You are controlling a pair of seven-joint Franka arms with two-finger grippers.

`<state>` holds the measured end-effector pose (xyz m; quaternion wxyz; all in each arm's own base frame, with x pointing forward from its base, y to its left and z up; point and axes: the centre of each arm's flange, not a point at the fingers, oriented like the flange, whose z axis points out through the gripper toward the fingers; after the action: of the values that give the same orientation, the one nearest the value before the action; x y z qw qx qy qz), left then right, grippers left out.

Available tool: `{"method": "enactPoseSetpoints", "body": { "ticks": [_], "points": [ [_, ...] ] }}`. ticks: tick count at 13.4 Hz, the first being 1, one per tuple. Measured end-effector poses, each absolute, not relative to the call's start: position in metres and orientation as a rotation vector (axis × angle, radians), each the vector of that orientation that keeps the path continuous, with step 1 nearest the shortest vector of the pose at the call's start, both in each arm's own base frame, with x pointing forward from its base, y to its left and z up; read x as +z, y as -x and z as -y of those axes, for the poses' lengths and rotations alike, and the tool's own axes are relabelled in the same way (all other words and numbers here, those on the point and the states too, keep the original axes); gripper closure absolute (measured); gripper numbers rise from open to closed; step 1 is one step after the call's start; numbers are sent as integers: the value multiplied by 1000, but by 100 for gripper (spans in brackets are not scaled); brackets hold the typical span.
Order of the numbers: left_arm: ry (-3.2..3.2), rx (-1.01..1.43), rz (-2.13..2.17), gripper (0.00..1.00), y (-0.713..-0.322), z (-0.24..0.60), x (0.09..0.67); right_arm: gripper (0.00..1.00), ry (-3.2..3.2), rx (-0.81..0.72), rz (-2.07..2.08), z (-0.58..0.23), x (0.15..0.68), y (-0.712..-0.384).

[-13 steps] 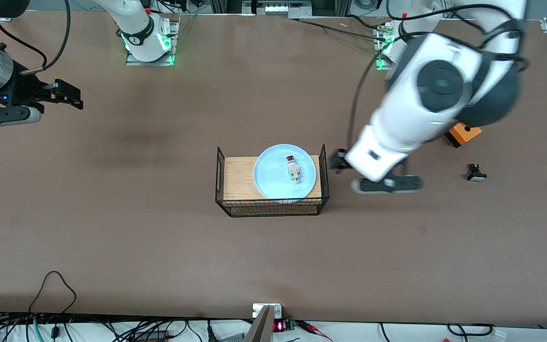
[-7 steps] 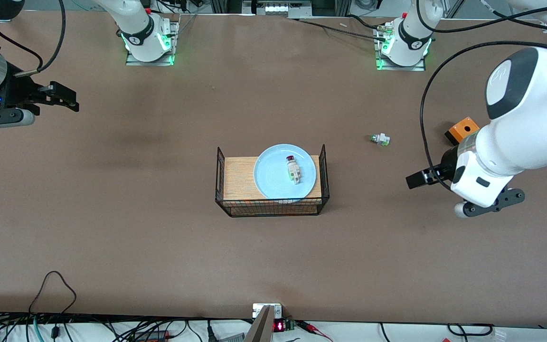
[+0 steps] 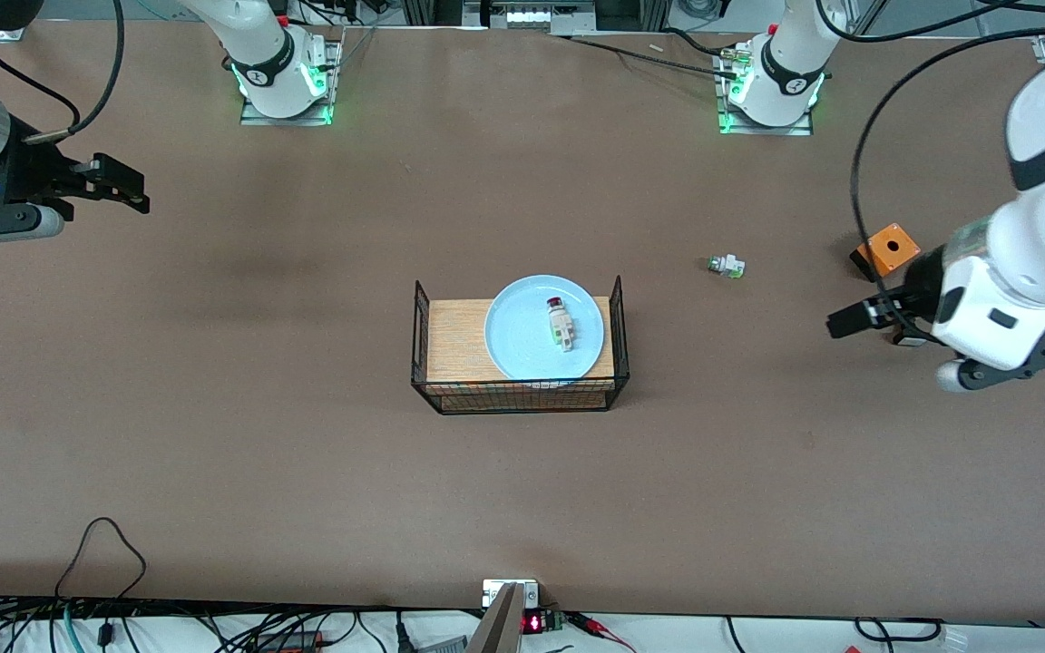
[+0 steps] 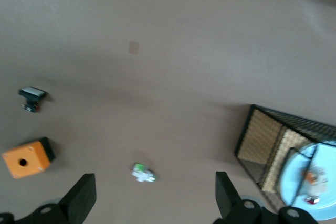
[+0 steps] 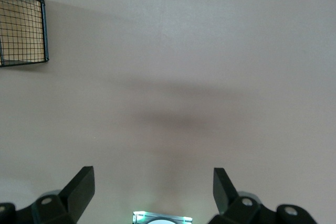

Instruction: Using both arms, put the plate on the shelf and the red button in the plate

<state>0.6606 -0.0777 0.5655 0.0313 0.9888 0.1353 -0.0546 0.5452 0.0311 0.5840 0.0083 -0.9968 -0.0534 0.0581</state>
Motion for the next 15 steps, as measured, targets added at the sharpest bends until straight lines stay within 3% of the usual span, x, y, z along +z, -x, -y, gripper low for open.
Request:
{"method": "enactPoseSetpoints", "body": {
  "ticks": [4,9,15],
  "points": [
    [-3067,-140,-151,0,-654,24,551,0,3116,187,167,-32,582,-548],
    [-3113,-85,-119,0,-619,28,555,0,3119,186,164,-30,582,-548],
    [-3120,-101,-63,0,-617,18,548,0,3179,181,198,-33,580,-552]
  ]
}}
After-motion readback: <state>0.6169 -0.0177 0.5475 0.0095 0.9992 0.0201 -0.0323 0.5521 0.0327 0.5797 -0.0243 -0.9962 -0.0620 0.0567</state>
